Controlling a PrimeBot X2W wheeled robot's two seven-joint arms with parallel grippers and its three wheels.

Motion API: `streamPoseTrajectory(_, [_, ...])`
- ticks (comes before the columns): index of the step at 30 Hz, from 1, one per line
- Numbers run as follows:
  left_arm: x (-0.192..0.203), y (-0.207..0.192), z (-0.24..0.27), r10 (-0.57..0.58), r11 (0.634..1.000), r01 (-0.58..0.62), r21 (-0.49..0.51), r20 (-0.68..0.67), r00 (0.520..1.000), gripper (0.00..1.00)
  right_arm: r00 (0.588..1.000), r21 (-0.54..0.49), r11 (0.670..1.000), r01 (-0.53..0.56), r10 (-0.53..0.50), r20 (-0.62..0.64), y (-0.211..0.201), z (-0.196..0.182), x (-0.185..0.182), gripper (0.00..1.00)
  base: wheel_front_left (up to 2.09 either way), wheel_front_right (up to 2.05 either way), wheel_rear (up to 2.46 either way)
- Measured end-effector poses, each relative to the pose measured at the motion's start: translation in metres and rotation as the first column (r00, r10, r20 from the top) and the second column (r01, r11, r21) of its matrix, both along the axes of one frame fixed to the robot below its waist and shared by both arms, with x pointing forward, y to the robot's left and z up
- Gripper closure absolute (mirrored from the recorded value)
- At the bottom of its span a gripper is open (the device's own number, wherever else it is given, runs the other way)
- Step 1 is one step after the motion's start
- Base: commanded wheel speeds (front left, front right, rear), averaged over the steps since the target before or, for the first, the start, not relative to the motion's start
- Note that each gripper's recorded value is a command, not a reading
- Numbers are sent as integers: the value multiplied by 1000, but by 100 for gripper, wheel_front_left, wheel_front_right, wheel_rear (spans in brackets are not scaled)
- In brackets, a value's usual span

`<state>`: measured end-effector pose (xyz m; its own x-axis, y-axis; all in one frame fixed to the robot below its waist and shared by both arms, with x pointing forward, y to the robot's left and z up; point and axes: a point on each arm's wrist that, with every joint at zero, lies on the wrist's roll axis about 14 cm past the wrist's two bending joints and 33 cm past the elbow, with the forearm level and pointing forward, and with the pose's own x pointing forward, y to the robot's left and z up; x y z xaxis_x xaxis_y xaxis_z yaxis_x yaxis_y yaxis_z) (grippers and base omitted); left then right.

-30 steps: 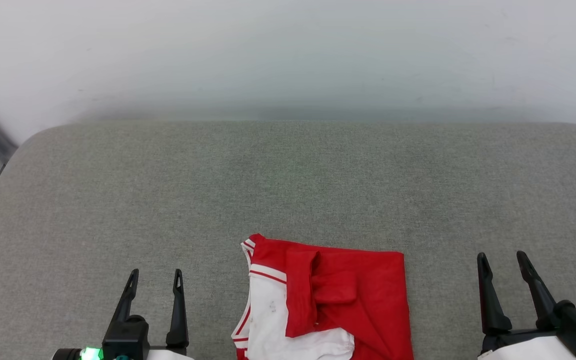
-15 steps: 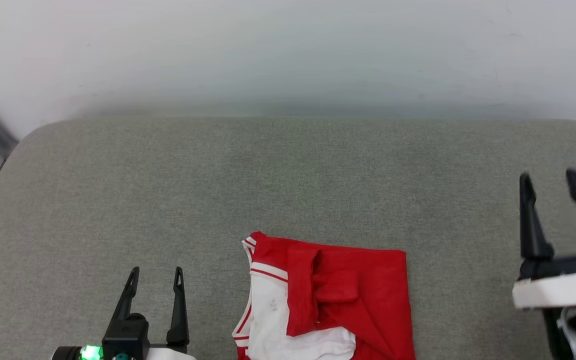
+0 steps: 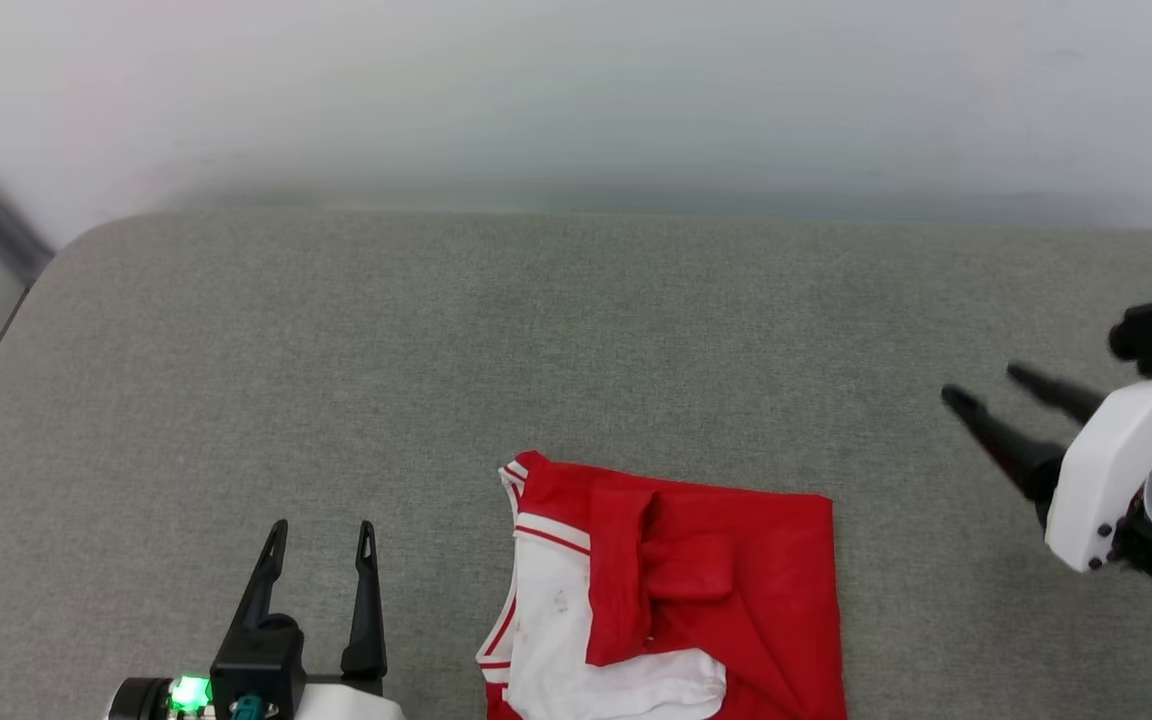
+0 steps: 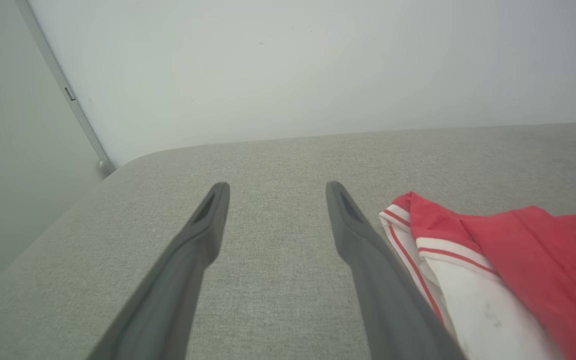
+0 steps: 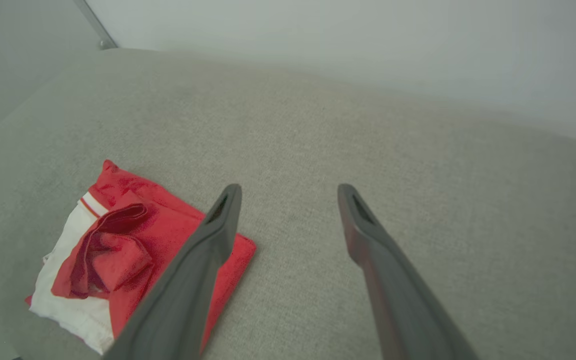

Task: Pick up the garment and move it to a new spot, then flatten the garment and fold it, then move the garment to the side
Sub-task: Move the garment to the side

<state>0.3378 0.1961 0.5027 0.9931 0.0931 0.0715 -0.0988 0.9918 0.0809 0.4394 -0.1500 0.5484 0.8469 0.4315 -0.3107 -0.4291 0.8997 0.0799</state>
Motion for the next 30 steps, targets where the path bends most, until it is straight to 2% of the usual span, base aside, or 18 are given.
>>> streamPoseTrajectory(2, [2, 1, 0, 2, 1000, -2, -1, -1, 1000, 0, 986, 31, 999, -28, 33, -166, 4, -26, -9, 0, 0, 0, 0])
streamPoseTrajectory(5, [6, 1, 1, 3, 1000, -3, -2, 3, 1000, 0, 927, 91, 994, -55, 84, -366, 11, -58, -26, 0, 0, 0, 0])
streamPoseTrajectory(10, [13, 6, 2, 16, 1000, -16, -4, 7, 1000, 0, 816, 134, 988, -80, 142, -560, 21, -103, -49, 0, 0, 0, 0])
streamPoseTrajectory(13, [15, 10, -1, 28, 1000, -28, -4, -3, 1000, 0, 761, 166, 982, -87, 173, -625, 32, -123, -59, 0, 0, 0, 0])
streamPoseTrajectory(17, [20, 12, -3, 37, 999, -37, -4, -10, 999, 0, 713, 213, 973, -89, 212, -668, 51, -143, -63, 0, 0, 0, 0])
streamPoseTrajectory(18, [23, 13, -7, 44, 999, -44, -7, -25, 999, 0, 671, 255, 963, -89, 247, -699, 70, -160, -66, 0, 0, 0, 0])
streamPoseTrajectory(26, [30, 18, -11, 61, 998, -61, -5, -38, 997, 0, 626, 274, 952, -137, 298, -721, 100, -183, -69, 0, 0, 0, 0])
streamPoseTrajectory(27, [29, 19, -12, 65, 998, -65, -4, -40, 997, 0, 624, 272, 951, -145, 301, -721, 102, -185, -69, 56, 0, 0, 0])
streamPoseTrajectory(28, [29, 20, -13, 69, 998, -69, -3, -43, 997, 0, 625, 269, 951, -153, 304, -719, 103, -185, -69, 100, 0, 0, 0])
streamPoseTrajectory(30, [28, 22, -13, 75, 997, -75, -3, -45, 996, 0, 638, 261, 952, -158, 300, -709, 103, -187, -66, 100, 0, 0, 0])
